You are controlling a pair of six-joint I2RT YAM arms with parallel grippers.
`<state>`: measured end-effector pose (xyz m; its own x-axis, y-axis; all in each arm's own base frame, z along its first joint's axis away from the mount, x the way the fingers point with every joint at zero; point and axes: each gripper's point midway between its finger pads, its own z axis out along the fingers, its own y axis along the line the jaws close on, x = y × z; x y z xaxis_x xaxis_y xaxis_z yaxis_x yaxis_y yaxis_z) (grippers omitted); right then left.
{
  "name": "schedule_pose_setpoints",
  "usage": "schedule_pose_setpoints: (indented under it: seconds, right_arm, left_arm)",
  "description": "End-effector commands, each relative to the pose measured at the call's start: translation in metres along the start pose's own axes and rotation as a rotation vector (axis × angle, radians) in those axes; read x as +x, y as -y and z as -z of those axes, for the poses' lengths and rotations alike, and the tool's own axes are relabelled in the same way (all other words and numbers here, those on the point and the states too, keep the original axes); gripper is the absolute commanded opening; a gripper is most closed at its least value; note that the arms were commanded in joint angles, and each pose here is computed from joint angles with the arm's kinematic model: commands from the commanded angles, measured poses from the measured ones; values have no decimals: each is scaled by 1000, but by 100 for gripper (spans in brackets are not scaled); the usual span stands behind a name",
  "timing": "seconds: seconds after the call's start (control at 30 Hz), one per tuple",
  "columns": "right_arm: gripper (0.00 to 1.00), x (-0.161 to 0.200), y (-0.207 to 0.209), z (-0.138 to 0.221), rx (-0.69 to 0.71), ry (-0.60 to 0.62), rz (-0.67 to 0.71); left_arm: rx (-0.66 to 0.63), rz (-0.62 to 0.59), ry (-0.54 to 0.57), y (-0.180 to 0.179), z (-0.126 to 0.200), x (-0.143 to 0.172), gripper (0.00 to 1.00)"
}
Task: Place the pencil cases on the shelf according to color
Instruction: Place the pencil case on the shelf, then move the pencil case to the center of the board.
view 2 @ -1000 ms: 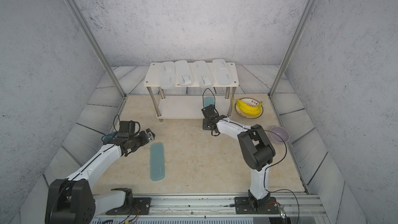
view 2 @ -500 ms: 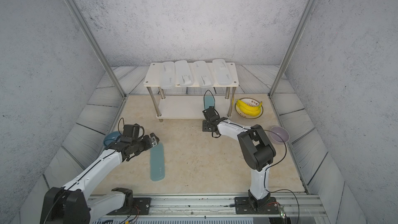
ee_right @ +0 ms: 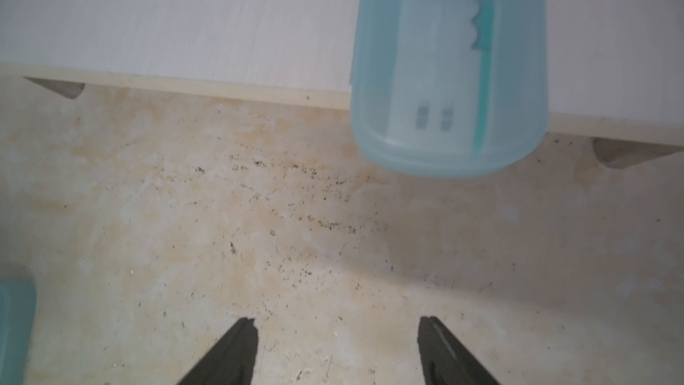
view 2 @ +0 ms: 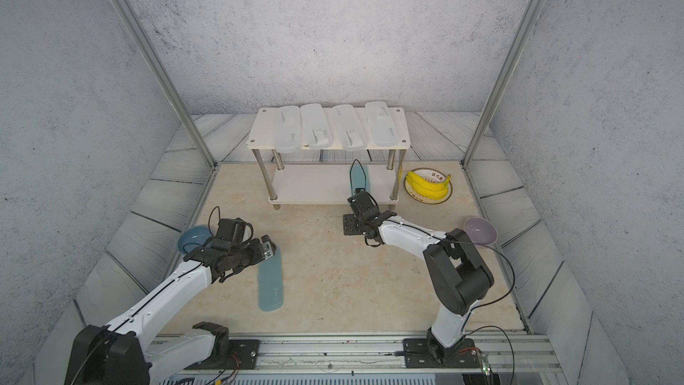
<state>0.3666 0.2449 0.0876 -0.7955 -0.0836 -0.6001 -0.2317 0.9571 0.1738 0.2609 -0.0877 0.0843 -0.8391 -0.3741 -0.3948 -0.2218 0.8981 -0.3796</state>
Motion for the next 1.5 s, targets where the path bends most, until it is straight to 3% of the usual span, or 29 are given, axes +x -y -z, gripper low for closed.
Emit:
schedule_pose_setpoints:
  seconds: [0.0,0.3,0.5,0.83,1.03,1.17,1.3,1.37,1.47]
  right_arm:
    - [74,9,-6,9,-10,1,9]
    - [74,43,-4,26,-6,-26,32]
    - [74,49,5,34,17,-23,48]
    - [74,42,7,43,27,5,40]
    - [75,36,8,56,28,20,40]
    - [77,40,-2,64,-38,1,53]
    - [85,53,-47,68,-299,-68,133]
    - [87,61,-65,68,-372,-122,169]
    - [89,73,-81,63,-362,-169,263]
  left_arm:
    - [-56,-5,-47,-14,2,23,99]
    - [-41,12,-131,-17,1,67,98]
    - [-11,-12,-165,-4,-8,79,96]
    - [93,-168,-185,92,-39,63,96]
    - [46,-268,-144,122,-38,44,97]
    - [-29,-297,-15,112,-15,15,100]
    - [-122,-315,124,83,9,-13,99]
    - [-138,-272,145,63,14,-23,99]
    - [-148,-179,139,32,17,-36,99]
